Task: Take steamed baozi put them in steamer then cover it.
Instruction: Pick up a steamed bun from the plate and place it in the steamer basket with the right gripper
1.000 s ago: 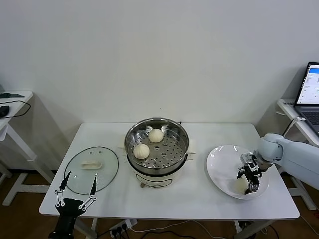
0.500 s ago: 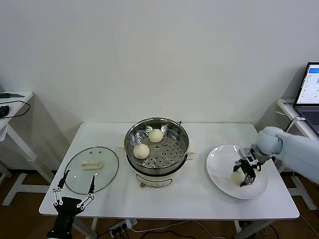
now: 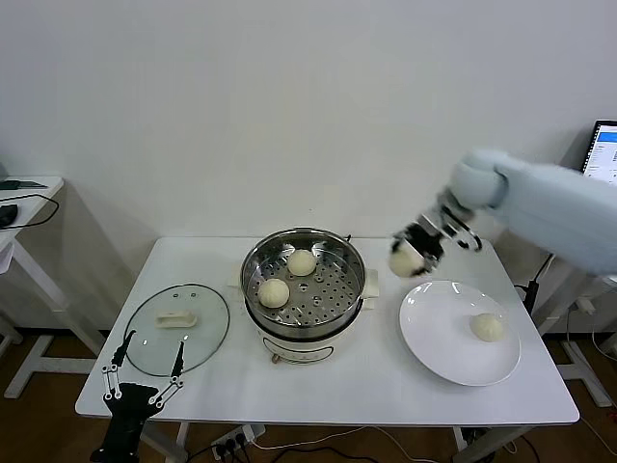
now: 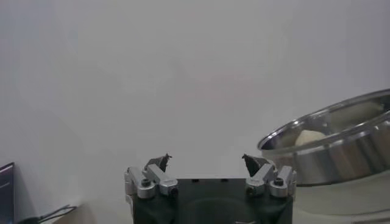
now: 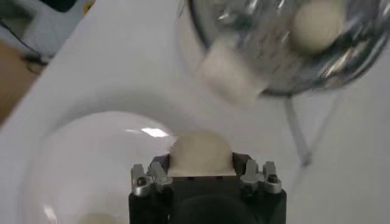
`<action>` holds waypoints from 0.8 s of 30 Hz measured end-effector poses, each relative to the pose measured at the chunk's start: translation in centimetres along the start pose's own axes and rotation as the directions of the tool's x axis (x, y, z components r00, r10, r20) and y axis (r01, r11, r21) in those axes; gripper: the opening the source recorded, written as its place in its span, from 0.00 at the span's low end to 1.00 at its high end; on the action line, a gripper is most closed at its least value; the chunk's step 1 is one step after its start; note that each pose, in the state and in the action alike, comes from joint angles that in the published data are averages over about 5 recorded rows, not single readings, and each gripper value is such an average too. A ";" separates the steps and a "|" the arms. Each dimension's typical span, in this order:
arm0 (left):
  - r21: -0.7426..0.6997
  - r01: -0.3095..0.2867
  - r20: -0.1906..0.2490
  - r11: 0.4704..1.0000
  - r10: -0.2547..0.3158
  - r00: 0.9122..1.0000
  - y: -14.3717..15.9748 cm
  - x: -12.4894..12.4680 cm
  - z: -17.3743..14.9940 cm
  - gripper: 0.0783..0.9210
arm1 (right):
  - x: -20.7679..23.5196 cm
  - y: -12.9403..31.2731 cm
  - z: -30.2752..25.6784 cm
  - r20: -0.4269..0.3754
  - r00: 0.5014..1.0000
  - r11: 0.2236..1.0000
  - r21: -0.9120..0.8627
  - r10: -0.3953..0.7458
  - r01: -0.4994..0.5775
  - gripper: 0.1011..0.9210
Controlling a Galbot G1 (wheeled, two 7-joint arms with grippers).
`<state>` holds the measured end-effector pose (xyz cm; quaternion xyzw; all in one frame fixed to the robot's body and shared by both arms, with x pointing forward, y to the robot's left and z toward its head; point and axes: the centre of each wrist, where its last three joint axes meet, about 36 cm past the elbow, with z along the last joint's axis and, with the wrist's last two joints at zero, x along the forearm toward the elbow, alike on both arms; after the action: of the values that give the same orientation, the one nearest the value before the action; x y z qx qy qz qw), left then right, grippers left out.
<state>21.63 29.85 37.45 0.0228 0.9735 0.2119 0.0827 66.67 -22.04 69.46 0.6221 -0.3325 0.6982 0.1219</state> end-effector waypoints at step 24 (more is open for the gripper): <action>0.010 0.024 0.024 1.000 -0.025 0.999 0.4 -0.1 -0.5 0.88 | -7.4 -10.6 -15.1 0.009 0.980 0.700 0.702 -0.197 0.134 0.75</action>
<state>21.65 29.96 38.08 0.0139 0.9737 0.2056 0.0968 62.42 -3.02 65.69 0.6778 0.0077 0.7316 -0.0735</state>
